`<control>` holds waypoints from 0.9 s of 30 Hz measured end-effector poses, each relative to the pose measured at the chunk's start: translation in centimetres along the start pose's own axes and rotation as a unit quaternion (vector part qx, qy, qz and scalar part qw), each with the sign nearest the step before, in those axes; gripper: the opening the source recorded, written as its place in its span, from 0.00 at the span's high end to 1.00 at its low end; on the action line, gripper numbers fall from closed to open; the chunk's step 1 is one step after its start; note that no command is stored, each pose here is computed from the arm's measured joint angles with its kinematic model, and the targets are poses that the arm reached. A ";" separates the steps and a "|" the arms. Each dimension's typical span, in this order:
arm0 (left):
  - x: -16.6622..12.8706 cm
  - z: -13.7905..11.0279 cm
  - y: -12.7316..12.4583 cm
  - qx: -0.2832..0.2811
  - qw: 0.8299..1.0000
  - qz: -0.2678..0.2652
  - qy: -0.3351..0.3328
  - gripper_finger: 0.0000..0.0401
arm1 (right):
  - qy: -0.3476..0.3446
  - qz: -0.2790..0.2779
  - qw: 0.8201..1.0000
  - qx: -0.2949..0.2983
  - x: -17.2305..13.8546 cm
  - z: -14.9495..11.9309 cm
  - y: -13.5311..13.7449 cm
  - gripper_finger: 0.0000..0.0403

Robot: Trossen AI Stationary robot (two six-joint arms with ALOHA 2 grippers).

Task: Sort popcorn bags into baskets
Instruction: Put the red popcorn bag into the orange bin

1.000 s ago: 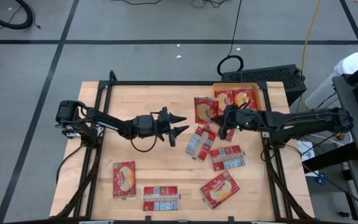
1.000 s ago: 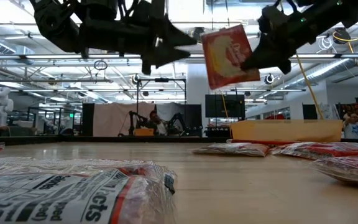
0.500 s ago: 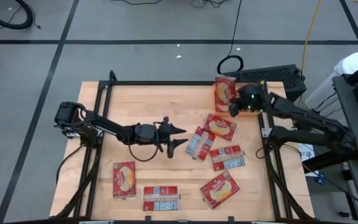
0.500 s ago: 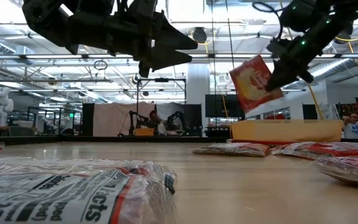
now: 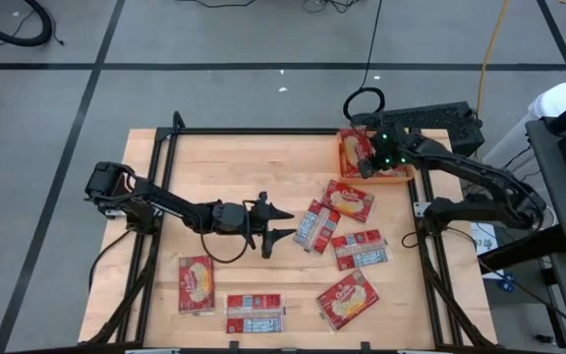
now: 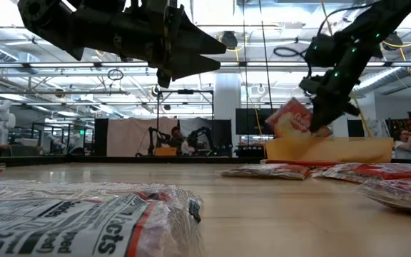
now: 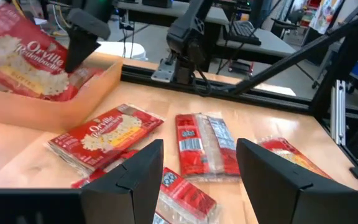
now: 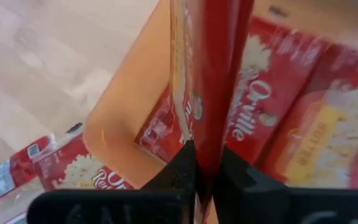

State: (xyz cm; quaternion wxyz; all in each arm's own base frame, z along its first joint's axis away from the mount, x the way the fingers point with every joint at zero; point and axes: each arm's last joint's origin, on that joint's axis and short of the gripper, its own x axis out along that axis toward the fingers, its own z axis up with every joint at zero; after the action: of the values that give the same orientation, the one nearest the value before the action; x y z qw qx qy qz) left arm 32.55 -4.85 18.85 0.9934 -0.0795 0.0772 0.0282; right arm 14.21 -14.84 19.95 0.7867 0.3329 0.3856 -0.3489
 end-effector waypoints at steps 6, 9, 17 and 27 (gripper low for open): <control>-0.1 -0.3 -0.6 0.000 1.000 -0.008 0.010 0.48 | 0.029 0.027 0.999 0.017 1.4 0.2 -0.4 0.93; -0.2 -0.3 -0.8 0.001 1.000 -0.011 0.011 0.48 | 0.034 0.022 0.999 0.014 1.7 0.2 -0.4 0.93; -0.2 -0.3 -0.8 0.001 1.000 -0.010 0.011 0.48 | 0.001 -0.021 1.000 -0.002 1.7 0.6 -0.6 0.83; -0.2 -0.4 -0.8 -0.012 1.000 -0.009 0.012 0.48 | -0.026 -0.056 0.998 -0.012 1.4 0.9 -0.6 0.61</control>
State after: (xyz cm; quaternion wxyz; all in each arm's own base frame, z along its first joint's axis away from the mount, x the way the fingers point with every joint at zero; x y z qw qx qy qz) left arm 32.38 -5.69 18.64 0.9916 -0.0922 0.0881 0.0188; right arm 14.74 -16.24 19.04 0.7798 0.2916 0.3870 -0.3963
